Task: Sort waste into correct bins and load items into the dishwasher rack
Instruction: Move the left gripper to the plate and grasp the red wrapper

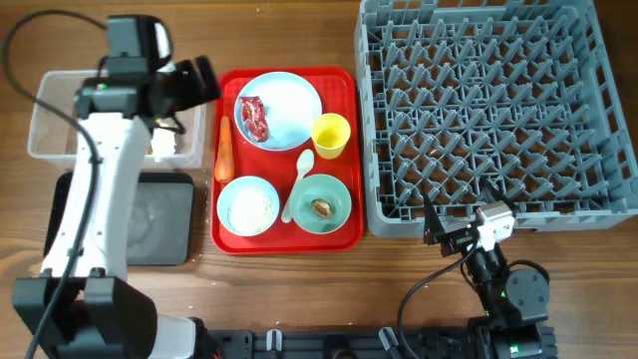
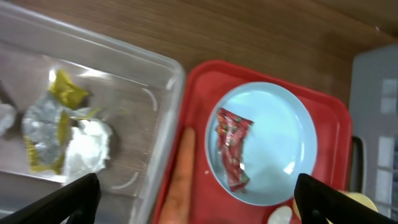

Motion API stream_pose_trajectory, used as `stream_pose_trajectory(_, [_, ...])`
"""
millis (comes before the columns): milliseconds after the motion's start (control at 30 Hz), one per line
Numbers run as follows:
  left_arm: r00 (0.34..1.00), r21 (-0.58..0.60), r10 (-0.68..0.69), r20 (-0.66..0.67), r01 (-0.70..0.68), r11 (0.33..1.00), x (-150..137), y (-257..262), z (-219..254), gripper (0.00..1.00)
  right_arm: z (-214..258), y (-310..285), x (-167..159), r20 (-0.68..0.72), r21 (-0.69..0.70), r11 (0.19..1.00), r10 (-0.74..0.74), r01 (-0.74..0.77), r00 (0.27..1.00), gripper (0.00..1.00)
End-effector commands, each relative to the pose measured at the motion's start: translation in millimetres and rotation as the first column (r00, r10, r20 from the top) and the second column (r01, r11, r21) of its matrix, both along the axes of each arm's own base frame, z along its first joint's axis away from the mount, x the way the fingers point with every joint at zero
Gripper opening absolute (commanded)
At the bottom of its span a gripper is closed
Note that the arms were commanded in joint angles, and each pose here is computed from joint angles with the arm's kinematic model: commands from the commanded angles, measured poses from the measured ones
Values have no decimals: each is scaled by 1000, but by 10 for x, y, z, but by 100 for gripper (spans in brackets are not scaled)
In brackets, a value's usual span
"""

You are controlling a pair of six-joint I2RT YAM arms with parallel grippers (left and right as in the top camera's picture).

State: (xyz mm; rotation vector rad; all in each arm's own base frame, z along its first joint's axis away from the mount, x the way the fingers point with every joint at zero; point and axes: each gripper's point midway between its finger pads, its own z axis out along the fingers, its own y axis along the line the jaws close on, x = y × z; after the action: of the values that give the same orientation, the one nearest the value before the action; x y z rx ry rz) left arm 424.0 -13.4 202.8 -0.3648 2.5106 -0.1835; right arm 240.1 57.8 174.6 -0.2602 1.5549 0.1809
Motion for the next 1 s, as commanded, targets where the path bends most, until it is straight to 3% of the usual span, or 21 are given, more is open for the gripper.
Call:
stream_pose_trajectory(0, [999, 15, -38, -15, 38, 999, 40, -266, -72, 100, 13, -36, 7, 9, -7, 1000, -19, 19, 1000, 100])
stream_pose_trajectory(567, [976, -11, -128, -178, 128, 992, 292, -1063, -1223, 100, 13, -36, 7, 9, -7, 1000, -19, 19, 1000, 100])
stream_pose_trajectory(967, [955, 0, -134, -263, 139, 990, 297, -1120, -1775, 100, 13, -36, 7, 9, -8, 1000, -19, 19, 1000, 100])
